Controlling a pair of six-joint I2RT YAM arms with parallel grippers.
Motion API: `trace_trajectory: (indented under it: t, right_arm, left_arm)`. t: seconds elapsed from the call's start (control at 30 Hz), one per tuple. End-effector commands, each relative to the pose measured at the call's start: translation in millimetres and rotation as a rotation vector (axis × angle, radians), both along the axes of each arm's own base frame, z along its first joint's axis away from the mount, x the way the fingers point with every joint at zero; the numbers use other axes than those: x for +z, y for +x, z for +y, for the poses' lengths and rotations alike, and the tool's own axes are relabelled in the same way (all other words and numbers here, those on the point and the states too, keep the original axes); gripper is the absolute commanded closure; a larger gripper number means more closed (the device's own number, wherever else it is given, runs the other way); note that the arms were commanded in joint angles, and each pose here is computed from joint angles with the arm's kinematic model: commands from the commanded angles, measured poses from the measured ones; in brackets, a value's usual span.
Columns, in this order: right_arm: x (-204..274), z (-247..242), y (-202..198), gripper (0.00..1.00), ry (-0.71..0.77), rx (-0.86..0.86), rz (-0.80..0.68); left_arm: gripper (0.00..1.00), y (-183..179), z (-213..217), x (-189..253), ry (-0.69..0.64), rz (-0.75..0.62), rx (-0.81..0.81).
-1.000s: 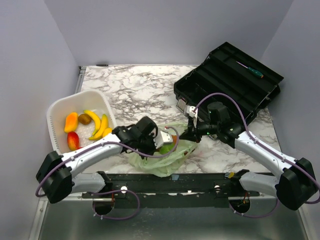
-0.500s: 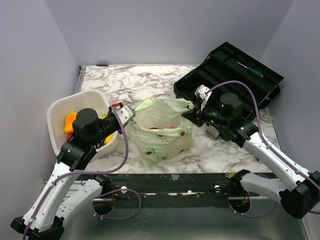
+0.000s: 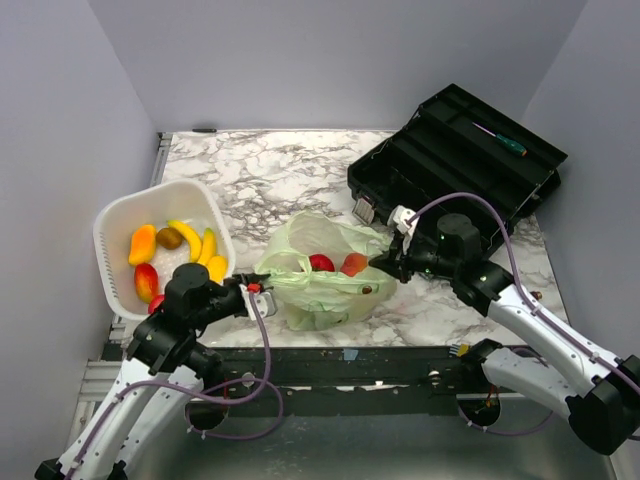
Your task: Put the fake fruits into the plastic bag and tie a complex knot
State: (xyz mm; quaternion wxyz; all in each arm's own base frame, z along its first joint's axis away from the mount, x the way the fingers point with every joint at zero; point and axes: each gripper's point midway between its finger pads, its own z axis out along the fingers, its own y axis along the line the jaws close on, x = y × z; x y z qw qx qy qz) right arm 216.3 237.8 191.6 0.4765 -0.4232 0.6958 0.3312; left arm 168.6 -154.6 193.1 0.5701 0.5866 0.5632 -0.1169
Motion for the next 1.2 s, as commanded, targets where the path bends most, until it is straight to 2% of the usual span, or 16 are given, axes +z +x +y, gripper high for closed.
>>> trace_trajectory:
  t: [0.0, 0.1, 0.13, 0.17, 0.23, 0.27, 0.43, 0.53, 0.63, 0.73, 0.97, 1.17]
  right_arm:
    - [9.8, 8.2, -12.4, 0.99, 0.025, 0.111, -0.046]
    - [19.5, 11.8, -12.5, 0.99, 0.044, 0.136, -0.072]
    - [24.4, 12.4, -11.4, 0.98, 0.05, 0.135, -0.084]
    - [29.0, 12.8, -10.6, 0.92, 0.056, 0.133, -0.092]
    - [40.6, 13.0, -8.0, 0.77, 0.071, 0.121, -0.113]
    - [46.9, 12.7, -6.1, 0.75, 0.077, 0.11, -0.124]
    - [72.7, 8.7, 4.7, 0.74, 0.108, 0.036, -0.171]
    - [82.7, 8.3, 7.6, 0.75, 0.119, 0.023, -0.198]
    - [91.3, 9.6, 6.3, 0.75, 0.124, 0.039, -0.213]
    - [97.0, 11.9, 3.1, 0.75, 0.127, 0.07, -0.223]
    - [100.8, 16.1, 3.6, 0.75, 0.123, 0.099, -0.227]
    - [103.3, 15.9, 5.1, 0.76, 0.12, 0.092, -0.227]
  left_arm:
    - [0.55, -26.3, -6.2, 14.2, -0.054, 0.142, -0.054]
    - [0.21, -26.4, -13.9, 46.8, -0.113, 0.228, -0.041]
    - [0.13, -22.9, -16.9, 60.6, -0.138, 0.248, -0.029]
    - [0.07, -18.3, -21.6, 77.7, -0.166, 0.273, -0.02]
    - [0.02, -10.2, -31.4, 105.4, -0.198, 0.313, -0.024]
    - [0.01, -6.4, -36.2, 116.6, -0.206, 0.325, -0.033]
    - [0.02, 30.9, -56.7, 162.7, -0.256, 0.303, -0.023]
    - [0.09, 50.1, -75.4, 178.7, -0.271, 0.287, -0.063]
    - [0.14, 62.4, -99.8, 188.5, -0.247, 0.278, -0.112]
    - [0.14, 66.4, -125.9, 196.8, -0.201, 0.236, -0.165]
    - [0.23, 63.3, -174.0, 188.1, -0.108, 0.2, -0.254]
    - [0.31, 57.4, -185.5, 164.3, -0.045, 0.216, -0.288]
